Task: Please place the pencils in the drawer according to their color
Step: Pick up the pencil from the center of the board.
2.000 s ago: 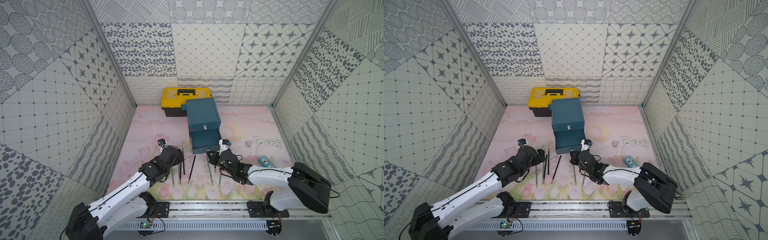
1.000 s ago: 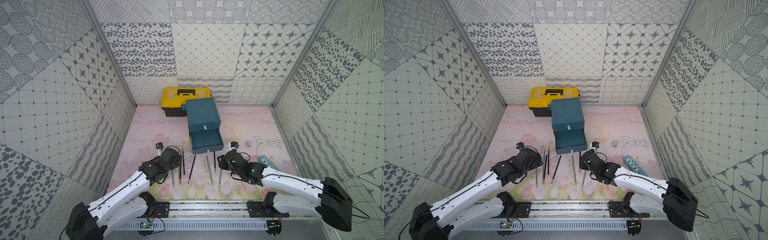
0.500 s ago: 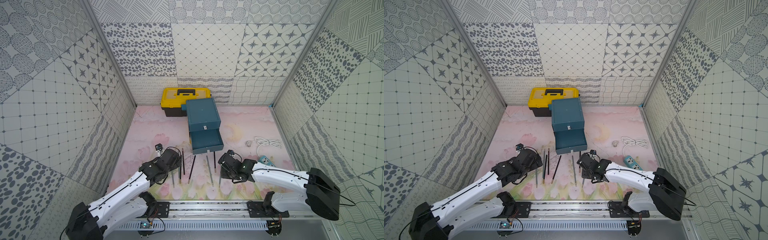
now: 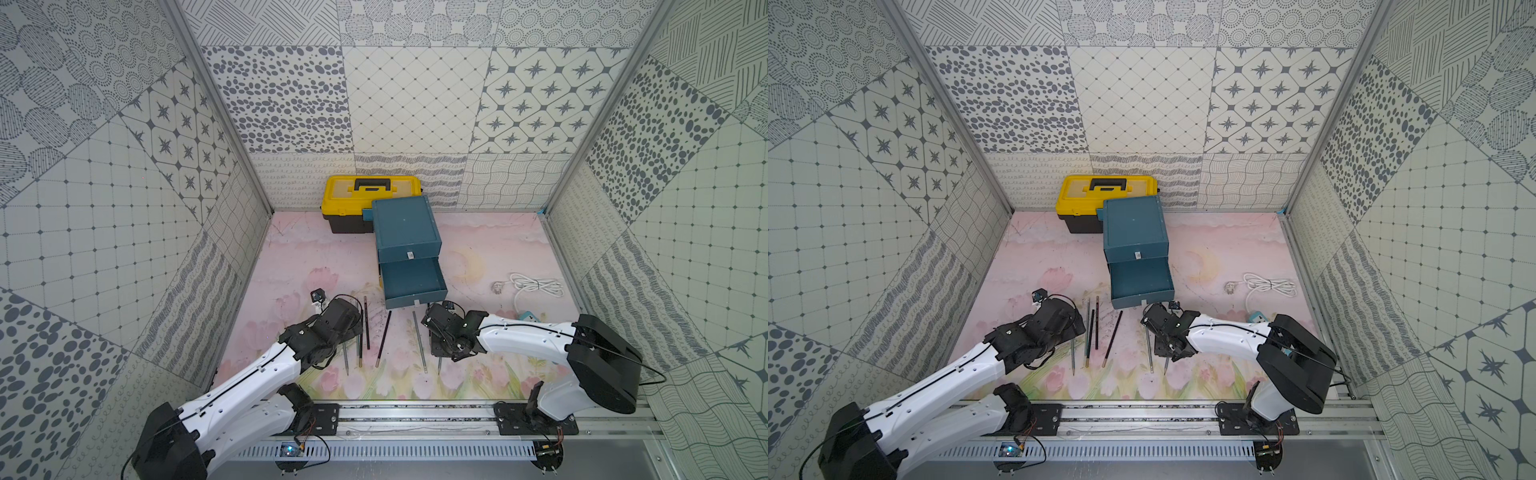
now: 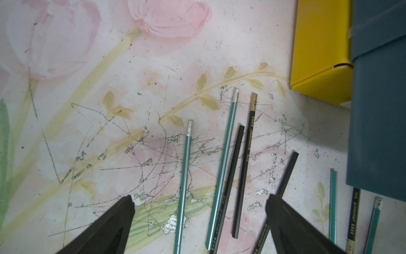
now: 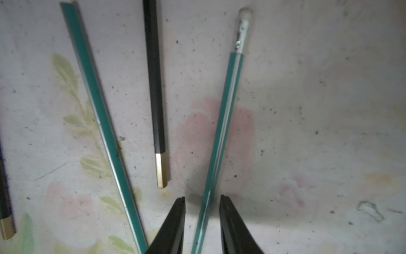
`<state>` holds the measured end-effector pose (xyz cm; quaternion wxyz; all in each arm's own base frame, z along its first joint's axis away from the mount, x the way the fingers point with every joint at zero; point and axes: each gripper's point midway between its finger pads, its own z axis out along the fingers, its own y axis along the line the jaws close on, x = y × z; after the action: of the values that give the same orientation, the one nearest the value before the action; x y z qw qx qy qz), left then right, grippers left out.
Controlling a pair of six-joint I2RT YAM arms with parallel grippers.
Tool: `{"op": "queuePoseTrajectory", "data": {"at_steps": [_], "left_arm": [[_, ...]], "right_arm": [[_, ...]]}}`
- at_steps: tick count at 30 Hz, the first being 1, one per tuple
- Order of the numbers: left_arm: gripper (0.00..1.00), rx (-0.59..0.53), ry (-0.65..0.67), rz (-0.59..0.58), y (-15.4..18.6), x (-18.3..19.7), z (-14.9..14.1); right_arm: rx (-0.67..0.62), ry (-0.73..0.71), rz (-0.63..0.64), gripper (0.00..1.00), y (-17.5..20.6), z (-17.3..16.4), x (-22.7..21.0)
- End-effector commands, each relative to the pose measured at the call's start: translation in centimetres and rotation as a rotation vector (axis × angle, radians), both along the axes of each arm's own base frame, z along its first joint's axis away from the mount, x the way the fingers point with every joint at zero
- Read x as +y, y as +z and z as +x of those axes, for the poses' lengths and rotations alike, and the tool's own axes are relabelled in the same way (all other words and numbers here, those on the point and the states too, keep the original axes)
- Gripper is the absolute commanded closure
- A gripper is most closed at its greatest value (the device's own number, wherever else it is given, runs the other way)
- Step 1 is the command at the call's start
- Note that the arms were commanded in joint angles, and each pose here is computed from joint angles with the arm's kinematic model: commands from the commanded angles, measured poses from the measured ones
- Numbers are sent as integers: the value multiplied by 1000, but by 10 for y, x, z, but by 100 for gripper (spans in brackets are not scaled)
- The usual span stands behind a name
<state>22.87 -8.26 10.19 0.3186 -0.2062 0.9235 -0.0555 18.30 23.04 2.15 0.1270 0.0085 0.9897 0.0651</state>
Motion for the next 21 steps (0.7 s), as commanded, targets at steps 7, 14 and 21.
{"op": "queuePoseTrajectory", "data": {"at_steps": [7,14,21], "left_arm": [[1,-11,6,10,2,3,2],[1,-27,3,24,6,4,6],[1,-28,14,44,7,9,7]], "right_arm": [[116,-36,-90,82,-21,-5,-29],[214,-5,-254,84,-28,-13,-66],[283,4,-275,81,-33,-18,-77]]}}
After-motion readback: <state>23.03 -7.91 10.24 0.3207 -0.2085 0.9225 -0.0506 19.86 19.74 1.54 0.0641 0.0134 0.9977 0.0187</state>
